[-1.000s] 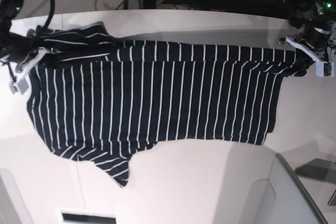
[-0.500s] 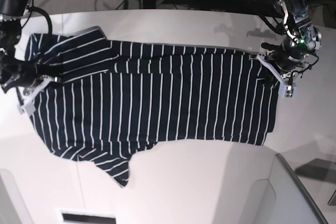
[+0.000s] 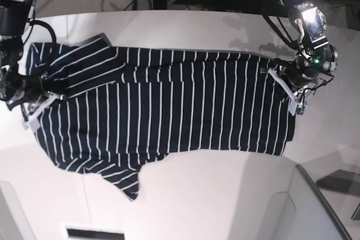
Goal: Layout the t-shirt on the table in an organized manner, then fold the t-shirt properly
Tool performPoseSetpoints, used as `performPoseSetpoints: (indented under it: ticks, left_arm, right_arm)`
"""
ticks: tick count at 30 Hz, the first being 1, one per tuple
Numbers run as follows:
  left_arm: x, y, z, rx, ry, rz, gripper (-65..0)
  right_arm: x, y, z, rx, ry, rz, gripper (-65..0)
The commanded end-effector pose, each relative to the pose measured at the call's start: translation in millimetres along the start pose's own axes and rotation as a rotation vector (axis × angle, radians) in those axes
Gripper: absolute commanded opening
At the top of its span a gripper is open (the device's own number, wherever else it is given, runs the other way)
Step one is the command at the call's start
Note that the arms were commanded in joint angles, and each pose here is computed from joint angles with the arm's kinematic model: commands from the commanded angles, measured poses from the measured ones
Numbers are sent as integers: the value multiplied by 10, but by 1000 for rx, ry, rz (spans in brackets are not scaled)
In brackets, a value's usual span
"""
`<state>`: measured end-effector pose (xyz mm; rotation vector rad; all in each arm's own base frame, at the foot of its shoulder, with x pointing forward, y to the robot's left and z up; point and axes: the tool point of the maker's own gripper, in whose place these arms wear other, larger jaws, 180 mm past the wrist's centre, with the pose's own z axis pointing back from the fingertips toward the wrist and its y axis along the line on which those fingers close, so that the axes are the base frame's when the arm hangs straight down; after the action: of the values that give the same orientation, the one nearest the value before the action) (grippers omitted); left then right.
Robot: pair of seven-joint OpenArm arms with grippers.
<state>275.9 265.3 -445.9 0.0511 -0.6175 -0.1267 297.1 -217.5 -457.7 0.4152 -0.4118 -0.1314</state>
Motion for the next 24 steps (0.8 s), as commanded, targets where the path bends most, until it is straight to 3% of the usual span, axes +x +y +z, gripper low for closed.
performPoseSetpoints:
  ticks: [1, 13, 15, 19, 20, 22, 24]
  left_arm:
    - [112, 118, 43, 24, -33, -10, -650]
    - [157, 60, 21, 9, -41, -38, -650]
    - [252, 3, 12, -4, -84, -61, -650]
    - [304, -7, 21, -8, -123, -61, -650]
    - [324, 17, 30, -3, -131, -62, -615]
    - [334, 203, 95, 35, -144, -35, -403]
    - [313, 410, 165, 80, -161, 13, -207]
  right_arm:
    - [259, 21, 94, 6, -60, 19, -650]
    - [304, 210, -11, 18, -29, 82, -645]
    - [316, 170, -9, -9, -33, 30, -590]
    - [337, 98, 12, -46, -41, -44, -348]
    - [374, 93, 49, -50, -58, -46, -293]
    - [390, -26, 212, -71, -108, -62, -239]
    - [431, -102, 452, -91, -199, -82, -239]
